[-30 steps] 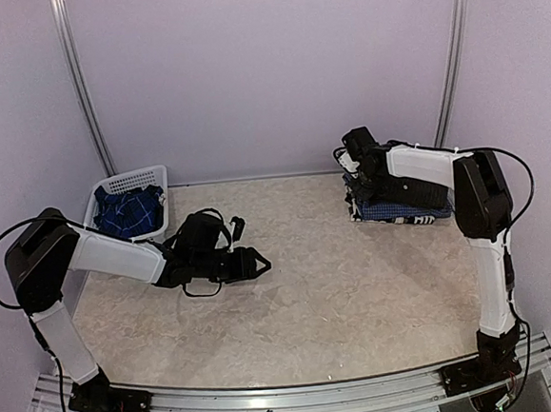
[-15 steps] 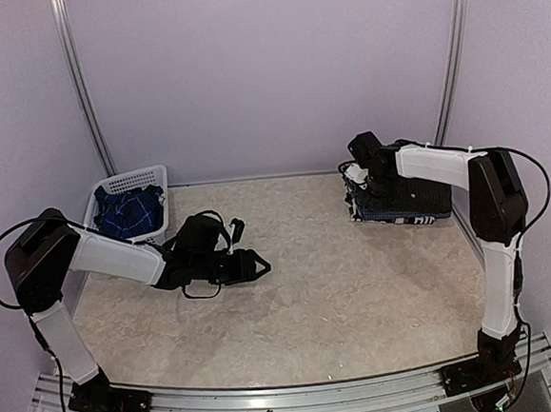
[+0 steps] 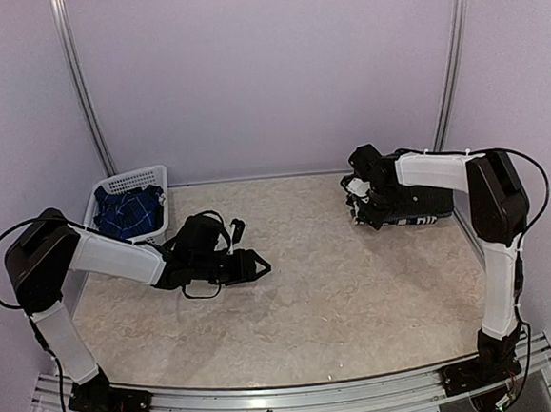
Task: Fold and stack the long sleeve shirts
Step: Adjust the rectangle-folded shirt with the square-folded shirt.
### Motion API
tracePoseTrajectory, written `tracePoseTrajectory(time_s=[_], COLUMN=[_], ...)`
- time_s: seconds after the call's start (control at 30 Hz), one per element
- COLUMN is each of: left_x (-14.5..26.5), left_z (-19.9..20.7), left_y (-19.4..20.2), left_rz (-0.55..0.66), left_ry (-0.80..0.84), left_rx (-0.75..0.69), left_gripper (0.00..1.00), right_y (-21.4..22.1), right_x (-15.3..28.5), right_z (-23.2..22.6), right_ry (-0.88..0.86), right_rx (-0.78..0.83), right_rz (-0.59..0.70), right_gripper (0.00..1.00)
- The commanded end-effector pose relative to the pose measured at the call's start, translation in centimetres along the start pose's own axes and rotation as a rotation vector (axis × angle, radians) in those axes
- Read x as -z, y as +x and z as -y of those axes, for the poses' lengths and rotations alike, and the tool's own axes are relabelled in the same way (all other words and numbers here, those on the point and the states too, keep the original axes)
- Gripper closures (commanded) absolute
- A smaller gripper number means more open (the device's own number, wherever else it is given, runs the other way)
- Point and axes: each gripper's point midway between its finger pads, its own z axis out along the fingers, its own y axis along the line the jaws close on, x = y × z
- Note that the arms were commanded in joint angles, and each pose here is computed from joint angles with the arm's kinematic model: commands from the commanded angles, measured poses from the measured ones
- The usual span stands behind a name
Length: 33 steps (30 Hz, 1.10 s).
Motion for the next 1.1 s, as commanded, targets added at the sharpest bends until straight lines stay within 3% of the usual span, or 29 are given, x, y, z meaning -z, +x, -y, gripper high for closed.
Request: tracePoseTrajectory(time_s=[0.0, 0.23, 0.4, 0.77, 1.07], left_x=[-0.1, -0.2, 0.2, 0.9, 1.4], left_z=[-0.2, -0.4, -0.3, -0.4, -0.5], left_y=[0.1, 0.4, 0.2, -0.2, -0.5], left_rz=[-0.001, -0.008, 0.004, 0.023, 0.037], left_ry=[0.007, 0.003, 0.0, -0.023, -0.039], left_rx=[0.002, 0.005, 0.002, -0.005, -0.01], left_gripper=[0.41, 0.41, 0.4, 0.37, 0.33], right_y=[-2.1, -5.2, -6.1, -7.4, -4.8], right_x=[4.2, 11.3, 12.3, 5.0, -5.4], right_z=[1.1, 5.1, 9.4, 15.8, 13.2], right_ry=[-0.016, -0.028, 0.016, 0.001, -0.177], right_rx=[-0.063, -0.219, -0.358, -0.647, -0.742], right_rz=[0.139, 0.412, 0.473, 0.426, 0.279], right_gripper=[0.18, 0.15, 0.19, 0.23, 0.25])
